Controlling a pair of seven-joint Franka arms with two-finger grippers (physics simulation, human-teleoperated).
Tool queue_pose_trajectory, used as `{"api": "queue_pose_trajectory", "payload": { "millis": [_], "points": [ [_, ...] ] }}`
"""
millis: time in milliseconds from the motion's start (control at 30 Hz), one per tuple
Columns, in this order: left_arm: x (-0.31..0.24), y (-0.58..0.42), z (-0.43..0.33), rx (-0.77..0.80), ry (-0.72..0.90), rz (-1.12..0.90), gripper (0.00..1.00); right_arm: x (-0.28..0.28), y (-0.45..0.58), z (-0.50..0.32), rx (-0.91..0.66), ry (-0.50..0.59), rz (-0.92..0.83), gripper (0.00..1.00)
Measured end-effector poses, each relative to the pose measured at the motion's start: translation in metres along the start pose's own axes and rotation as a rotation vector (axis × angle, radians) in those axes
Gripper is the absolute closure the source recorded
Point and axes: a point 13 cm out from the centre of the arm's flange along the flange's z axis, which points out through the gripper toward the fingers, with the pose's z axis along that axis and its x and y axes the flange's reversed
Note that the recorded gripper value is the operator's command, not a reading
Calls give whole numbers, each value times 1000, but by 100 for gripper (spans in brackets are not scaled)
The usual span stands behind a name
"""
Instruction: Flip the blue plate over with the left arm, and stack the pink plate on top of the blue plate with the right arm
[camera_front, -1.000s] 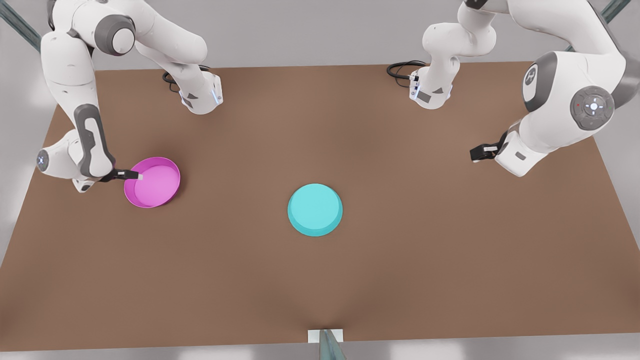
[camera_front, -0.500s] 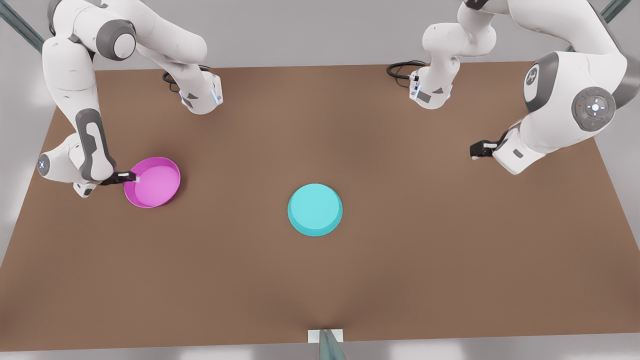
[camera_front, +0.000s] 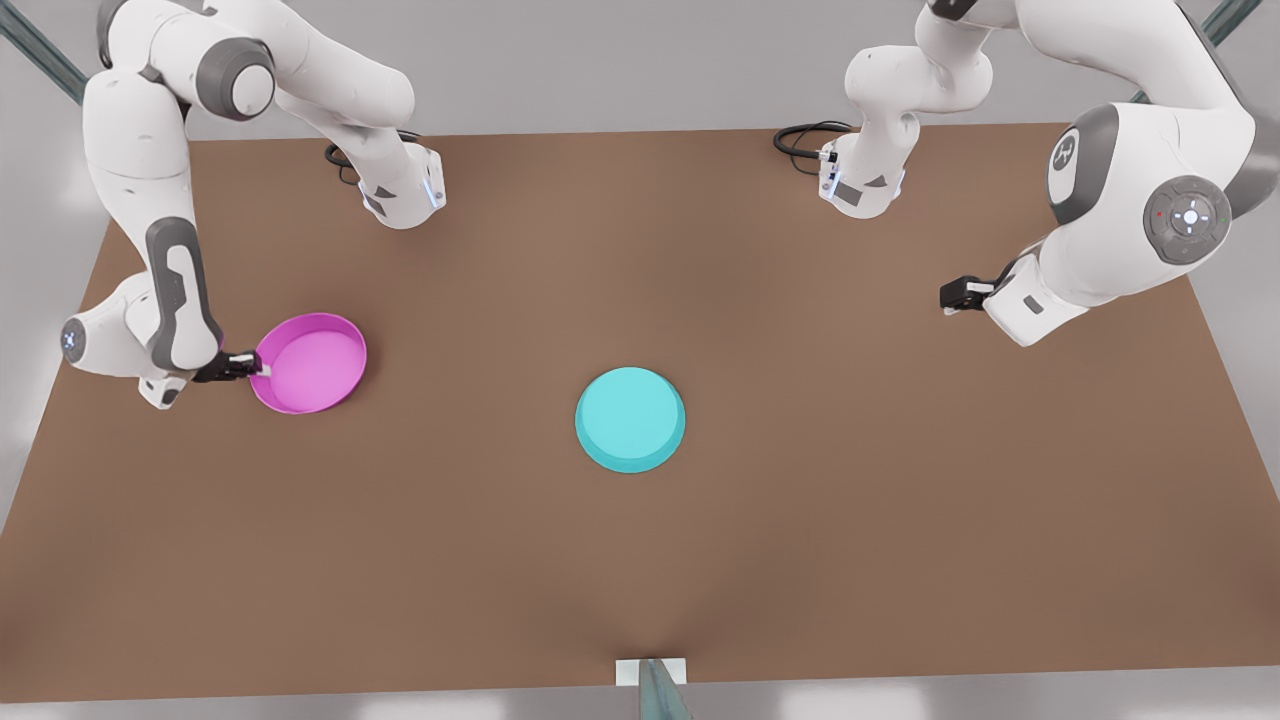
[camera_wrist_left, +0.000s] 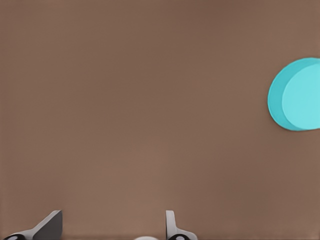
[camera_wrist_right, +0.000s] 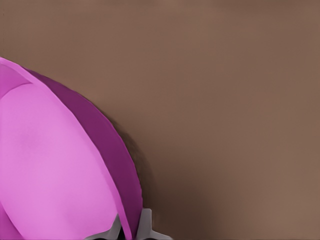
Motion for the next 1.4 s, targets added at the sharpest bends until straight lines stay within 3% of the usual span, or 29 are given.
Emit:
{"api": "queue_pose_trajectory", "payload": {
  "millis": [300,500,900,1333,1367,1400],
  "points": [
    [0,0,1,1,3,17,0,-155,197,-11,-91,-78,-248,79],
    [-2,0,3,1,6,23,0,-228,350,20,-158,-93,-310,79],
    [-4,0,5,4,8,33,0,-232,518,89,-204,-23,-208,79],
    [-6,0,8,4,13,39,0,-239,570,128,-162,-3,-68,78],
    [-6,0,9,5,15,39,0,-239,570,129,-160,-1,-56,0],
    [-7,0,10,5,17,40,0,-240,569,130,-156,0,-44,0]
  ]
}}
